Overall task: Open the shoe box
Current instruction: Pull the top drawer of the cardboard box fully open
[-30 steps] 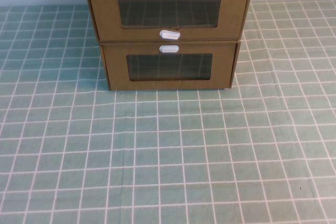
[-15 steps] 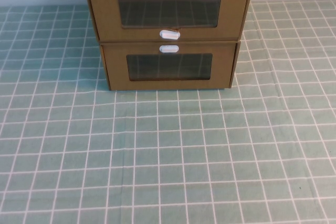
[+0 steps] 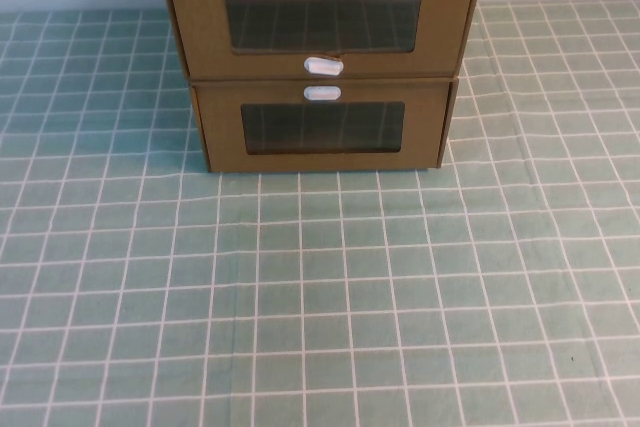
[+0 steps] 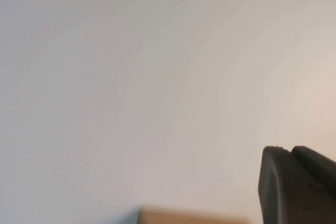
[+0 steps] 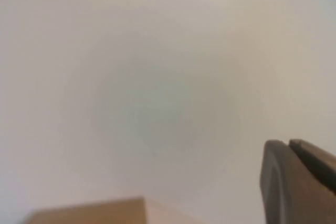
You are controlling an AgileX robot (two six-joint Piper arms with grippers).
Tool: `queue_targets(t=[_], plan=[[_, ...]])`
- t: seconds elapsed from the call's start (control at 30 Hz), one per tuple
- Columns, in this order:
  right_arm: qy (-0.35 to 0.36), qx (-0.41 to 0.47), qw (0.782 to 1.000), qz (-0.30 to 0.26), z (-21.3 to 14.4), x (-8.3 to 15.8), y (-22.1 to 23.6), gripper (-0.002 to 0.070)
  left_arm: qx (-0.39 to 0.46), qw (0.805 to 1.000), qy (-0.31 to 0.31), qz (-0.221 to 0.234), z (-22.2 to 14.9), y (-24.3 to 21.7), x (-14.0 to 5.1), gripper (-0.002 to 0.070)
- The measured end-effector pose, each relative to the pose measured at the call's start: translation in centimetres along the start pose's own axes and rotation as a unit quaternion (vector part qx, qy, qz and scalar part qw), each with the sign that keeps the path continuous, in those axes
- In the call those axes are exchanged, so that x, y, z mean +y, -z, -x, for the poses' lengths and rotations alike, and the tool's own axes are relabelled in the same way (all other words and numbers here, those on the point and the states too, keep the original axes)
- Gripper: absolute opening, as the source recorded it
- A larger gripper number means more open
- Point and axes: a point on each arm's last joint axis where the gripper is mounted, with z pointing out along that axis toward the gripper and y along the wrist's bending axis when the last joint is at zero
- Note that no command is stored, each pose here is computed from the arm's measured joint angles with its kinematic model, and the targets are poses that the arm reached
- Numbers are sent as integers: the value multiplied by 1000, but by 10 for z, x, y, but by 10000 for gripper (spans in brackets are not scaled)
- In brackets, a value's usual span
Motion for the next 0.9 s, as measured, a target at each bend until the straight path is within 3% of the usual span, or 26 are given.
queue_targets(t=[0.1, 0.23, 0.33, 0.4, 0.53, 0.7, 0.9], plan=[[46, 63, 997, -28, -22, -6, -34, -14, 66, 998, 2, 13, -25, -38, 7, -5], [8, 149, 988, -31, -53, -7, -66, -13, 147, 987, 62, 21, -66, -82, 16, -5], [-1, 229, 974, -8, -81, 0, -85, -13, 212, 972, 102, 14, -101, -110, 16, -5], [37, 278, 959, 32, -104, 12, -100, -13, 254, 963, 88, -7, -123, -129, 11, -5], [141, 346, 919, 130, -154, 43, -125, -14, 304, 950, 32, -71, -150, -169, -6, -5], [251, 400, 844, 253, -222, 92, -139, -13, 351, 923, 1, -156, -185, -226, -29, -5], [301, 442, 784, 316, -294, 126, -145, -13, 395, 890, -20, -227, -234, -284, -42, -5]])
